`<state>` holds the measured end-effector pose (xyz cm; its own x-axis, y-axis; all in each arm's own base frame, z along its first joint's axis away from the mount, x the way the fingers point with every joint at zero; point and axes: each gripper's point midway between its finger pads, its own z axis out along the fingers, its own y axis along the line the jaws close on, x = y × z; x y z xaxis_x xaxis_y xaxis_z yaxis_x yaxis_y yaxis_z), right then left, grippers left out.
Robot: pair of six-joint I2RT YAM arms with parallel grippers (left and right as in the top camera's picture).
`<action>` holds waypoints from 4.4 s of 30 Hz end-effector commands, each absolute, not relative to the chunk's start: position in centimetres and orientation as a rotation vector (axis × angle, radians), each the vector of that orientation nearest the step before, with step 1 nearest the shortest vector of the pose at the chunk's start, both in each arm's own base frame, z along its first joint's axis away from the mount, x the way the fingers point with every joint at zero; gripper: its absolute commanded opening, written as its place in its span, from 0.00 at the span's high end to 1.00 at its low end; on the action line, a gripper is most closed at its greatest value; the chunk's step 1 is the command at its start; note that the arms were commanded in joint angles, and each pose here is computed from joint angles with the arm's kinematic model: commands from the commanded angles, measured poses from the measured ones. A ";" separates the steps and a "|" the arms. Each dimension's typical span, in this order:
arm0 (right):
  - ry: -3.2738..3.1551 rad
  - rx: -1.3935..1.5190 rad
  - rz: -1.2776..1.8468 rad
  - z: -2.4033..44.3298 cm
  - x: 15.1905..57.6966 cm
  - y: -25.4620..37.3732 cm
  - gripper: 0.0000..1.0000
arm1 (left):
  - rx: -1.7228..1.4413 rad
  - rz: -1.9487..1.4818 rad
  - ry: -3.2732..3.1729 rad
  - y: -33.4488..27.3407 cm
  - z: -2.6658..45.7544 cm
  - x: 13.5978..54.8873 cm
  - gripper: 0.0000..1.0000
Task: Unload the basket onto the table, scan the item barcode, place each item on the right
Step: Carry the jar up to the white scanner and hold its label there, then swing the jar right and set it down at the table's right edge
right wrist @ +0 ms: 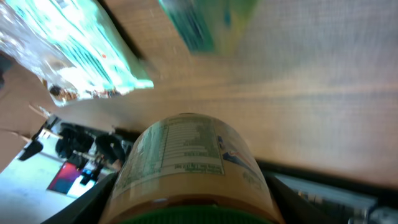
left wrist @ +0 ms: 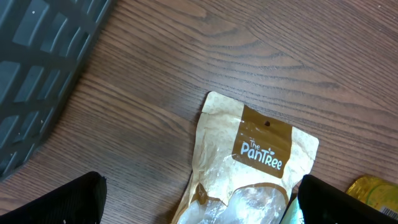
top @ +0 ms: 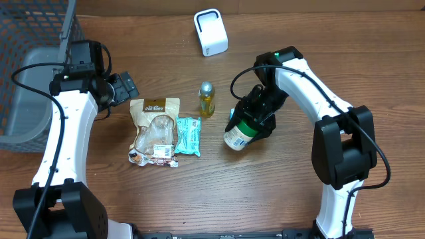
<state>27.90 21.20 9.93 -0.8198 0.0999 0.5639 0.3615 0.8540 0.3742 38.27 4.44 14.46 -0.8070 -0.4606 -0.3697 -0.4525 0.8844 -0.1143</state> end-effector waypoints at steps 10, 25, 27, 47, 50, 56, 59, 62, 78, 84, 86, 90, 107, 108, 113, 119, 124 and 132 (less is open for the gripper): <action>-2.489 -0.317 -1.060 15.7 32.4 20.1 0.96 | -0.654 -0.038 2.641 4.3 15.3 38.5 0.01; -2.900 -0.045 -1.446 21.2 43.2 20.3 0.96 | -0.654 -0.038 2.641 4.3 15.3 38.5 0.00; -2.973 0.029 -1.491 21.7 44.7 20.9 0.96 | -0.654 -0.038 2.641 4.3 15.3 38.5 0.00; -4.037 0.306 -0.795 21.9 57.7 26.4 0.96 | -0.654 -0.038 2.641 4.3 15.3 38.5 0.00; -4.048 0.307 -0.812 20.8 58.6 26.8 0.96 | -0.654 -0.038 2.641 4.3 15.3 38.5 0.00; -4.085 0.315 -0.881 18.8 60.5 27.7 0.96 | -0.654 -0.038 2.641 4.3 15.3 38.5 0.00; -4.110 0.316 -0.922 18.3 61.4 28.1 0.96 | -0.654 -0.038 2.641 4.3 15.3 38.5 0.00; -4.135 0.317 -0.969 19.0 61.7 28.3 0.96 | -0.654 -0.038 2.641 4.3 15.3 38.5 0.00; -4.243 0.322 -1.194 20.4 63.6 29.1 0.96 | -0.654 -0.038 2.641 4.3 15.3 38.5 0.00; -4.259 0.323 -1.236 19.2 64.2 29.4 0.96 | -0.654 -0.038 2.641 4.3 15.3 38.5 0.00; -4.276 0.324 -1.283 19.3 64.5 29.5 0.96 | -0.654 -0.038 2.641 4.3 15.3 38.5 0.00; -4.309 0.305 -1.336 19.2 64.9 29.5 0.96 | -0.654 -0.038 2.641 4.3 15.3 38.5 0.01; -4.335 0.251 -1.287 13.6 66.2 28.9 0.96 | -0.654 -0.038 2.641 4.3 15.3 38.5 0.00; -4.341 0.242 -1.289 13.7 66.3 28.6 0.96 | -0.654 -0.038 2.641 4.3 15.3 38.5 0.00; -4.351 0.262 -1.422 16.2 66.8 27.3 0.96 | -0.654 -0.038 2.641 4.3 15.3 38.5 0.01; -4.360 0.299 -1.537 23.6 66.5 25.0 0.96 | -0.654 -0.038 2.641 4.3 15.3 38.5 0.00; -4.321 0.182 -1.243 28.0 64.5 21.3 0.96 | -0.654 -0.038 2.641 4.3 15.3 38.5 0.00; -3.981 -0.241 -0.358 24.2 56.2 9.2 0.96 | -0.654 -0.038 2.641 4.3 15.3 38.5 0.01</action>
